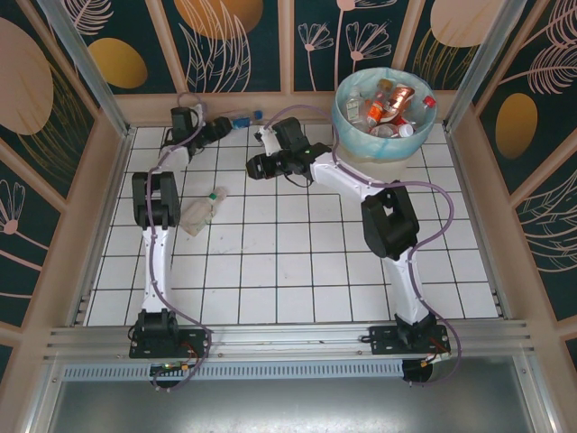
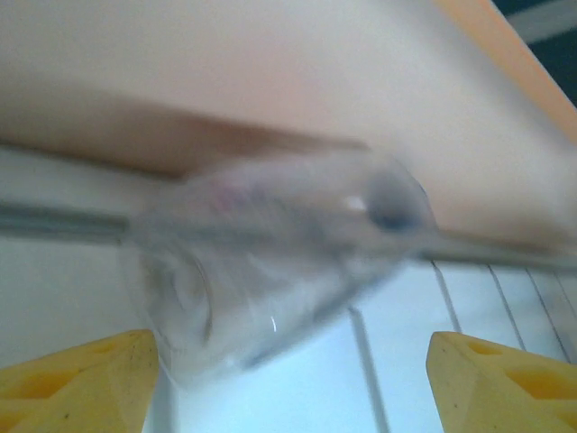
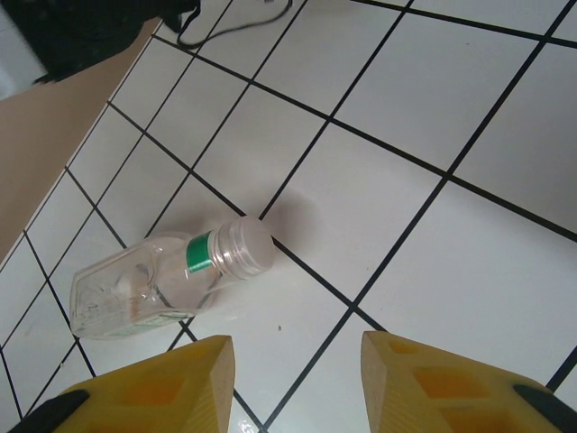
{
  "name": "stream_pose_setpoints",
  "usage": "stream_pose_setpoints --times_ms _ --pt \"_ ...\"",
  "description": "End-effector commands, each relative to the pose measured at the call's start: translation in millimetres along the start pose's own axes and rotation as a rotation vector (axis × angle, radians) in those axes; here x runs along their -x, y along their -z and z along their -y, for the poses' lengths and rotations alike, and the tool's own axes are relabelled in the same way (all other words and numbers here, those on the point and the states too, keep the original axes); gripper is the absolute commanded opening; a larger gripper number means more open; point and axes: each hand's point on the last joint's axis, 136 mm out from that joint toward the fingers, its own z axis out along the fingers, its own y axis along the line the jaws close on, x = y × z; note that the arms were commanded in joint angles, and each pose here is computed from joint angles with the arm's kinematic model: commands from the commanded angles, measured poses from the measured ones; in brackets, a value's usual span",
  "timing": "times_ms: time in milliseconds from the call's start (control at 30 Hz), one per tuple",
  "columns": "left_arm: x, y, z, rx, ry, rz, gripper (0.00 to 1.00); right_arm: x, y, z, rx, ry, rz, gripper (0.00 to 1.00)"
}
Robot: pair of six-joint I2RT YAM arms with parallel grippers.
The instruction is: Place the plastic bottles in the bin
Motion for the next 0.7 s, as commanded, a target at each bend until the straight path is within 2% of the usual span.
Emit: stream_pose_setpoints --times_ms 0,67,133,333,367,433,667 --pt "5.2 31.0 123.8 -0.310 -0.255 -0.011 0.78 5.6 9.1 6.4 -0.032 -0.002 0.013 0.42" --pt "-7.8 47.5 153.2 -0.402 -0.291 -0.029 0.79 7.9 13.0 14.2 -0.053 -0.003 0.024 0.42" --pt "-10.3 61.2 166.6 -0.445 -0.304 -0.021 0.79 12.0 18.2 24.6 -0.081 -0.019 0.039 0.42" --pt "2.7 50.4 146.6 -0.305 -0.263 0.002 0.79 25.8 29.3 80.3 -0.228 -0.169 0.091 0.39" --pt "5.7 46.7 140.2 -0.272 -0.246 0.012 0.79 31.3 38.5 103.9 -0.279 -0.213 0.108 0.38" --pt "11.4 44.0 132.2 -0.223 -0.223 0.039 0.79 37.4 43.1 120.3 -0.332 -0.246 0.128 0.38" --pt "26.8 59.0 132.8 -0.155 -0.162 0.115 0.79 66.7 20.0 152.3 -0.513 -0.189 0.185 0.53"
